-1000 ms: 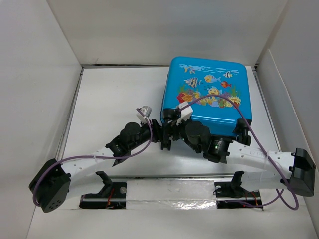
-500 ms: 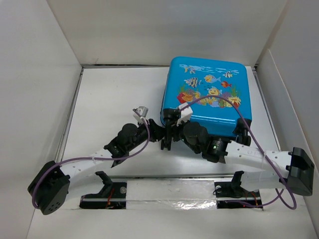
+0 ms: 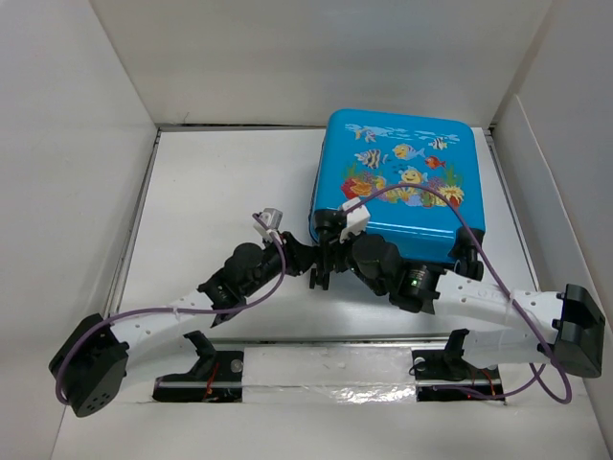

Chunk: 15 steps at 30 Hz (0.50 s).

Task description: Pack the luggage

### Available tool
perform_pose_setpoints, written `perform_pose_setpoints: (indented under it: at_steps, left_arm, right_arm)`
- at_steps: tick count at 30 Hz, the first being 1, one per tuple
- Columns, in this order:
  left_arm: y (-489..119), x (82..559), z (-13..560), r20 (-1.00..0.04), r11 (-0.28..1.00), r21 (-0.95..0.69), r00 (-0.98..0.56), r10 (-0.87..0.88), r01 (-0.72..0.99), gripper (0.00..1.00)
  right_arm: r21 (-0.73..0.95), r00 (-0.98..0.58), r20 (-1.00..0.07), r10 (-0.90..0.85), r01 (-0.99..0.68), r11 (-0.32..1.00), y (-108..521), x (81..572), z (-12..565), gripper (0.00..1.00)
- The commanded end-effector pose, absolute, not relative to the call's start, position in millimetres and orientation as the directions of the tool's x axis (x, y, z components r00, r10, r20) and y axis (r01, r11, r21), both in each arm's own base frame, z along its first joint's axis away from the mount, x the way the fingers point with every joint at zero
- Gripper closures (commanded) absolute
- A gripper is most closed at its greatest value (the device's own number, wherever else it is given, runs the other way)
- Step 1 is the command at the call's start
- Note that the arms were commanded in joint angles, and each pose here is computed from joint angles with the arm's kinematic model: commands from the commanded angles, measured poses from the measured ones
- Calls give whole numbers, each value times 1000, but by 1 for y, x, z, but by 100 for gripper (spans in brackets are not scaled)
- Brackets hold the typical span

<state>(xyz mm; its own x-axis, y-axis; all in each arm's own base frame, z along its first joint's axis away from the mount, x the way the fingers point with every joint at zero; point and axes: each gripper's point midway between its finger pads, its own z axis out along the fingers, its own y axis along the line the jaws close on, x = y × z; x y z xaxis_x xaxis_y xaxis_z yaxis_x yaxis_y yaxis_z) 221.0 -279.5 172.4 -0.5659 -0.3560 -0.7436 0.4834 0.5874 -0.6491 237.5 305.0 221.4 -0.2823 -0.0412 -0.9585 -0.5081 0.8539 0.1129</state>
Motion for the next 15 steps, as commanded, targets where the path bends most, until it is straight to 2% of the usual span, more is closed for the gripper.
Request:
perform_pose_setpoints:
  at_steps: [1, 3, 7, 11, 15]
  left_arm:
    - [-278, 224, 170, -784, 629, -604, -506, -358, 490, 80]
    - [-284, 227, 168, -806, 634, -575, -493, -328, 517, 85]
    - [-293, 230, 159, -819, 627, -554, -490, -296, 547, 84]
    - [-297, 234, 154, -836, 638, -527, -477, -271, 561, 71]
    - [-302, 232, 151, -839, 623, -523, -482, -253, 582, 67]
  right_arm:
    - [81, -227, -973, -34, -475, 876, 295, 246, 249, 93]
    - [78, -222, -974, -34, -478, 875, 297, 247, 253, 95]
    - [74, -223, -974, -43, -491, 868, 301, 247, 252, 95]
    - [71, -220, -974, -45, -491, 869, 300, 247, 253, 95]
    - [67, -221, -974, -52, -498, 865, 302, 246, 251, 96]
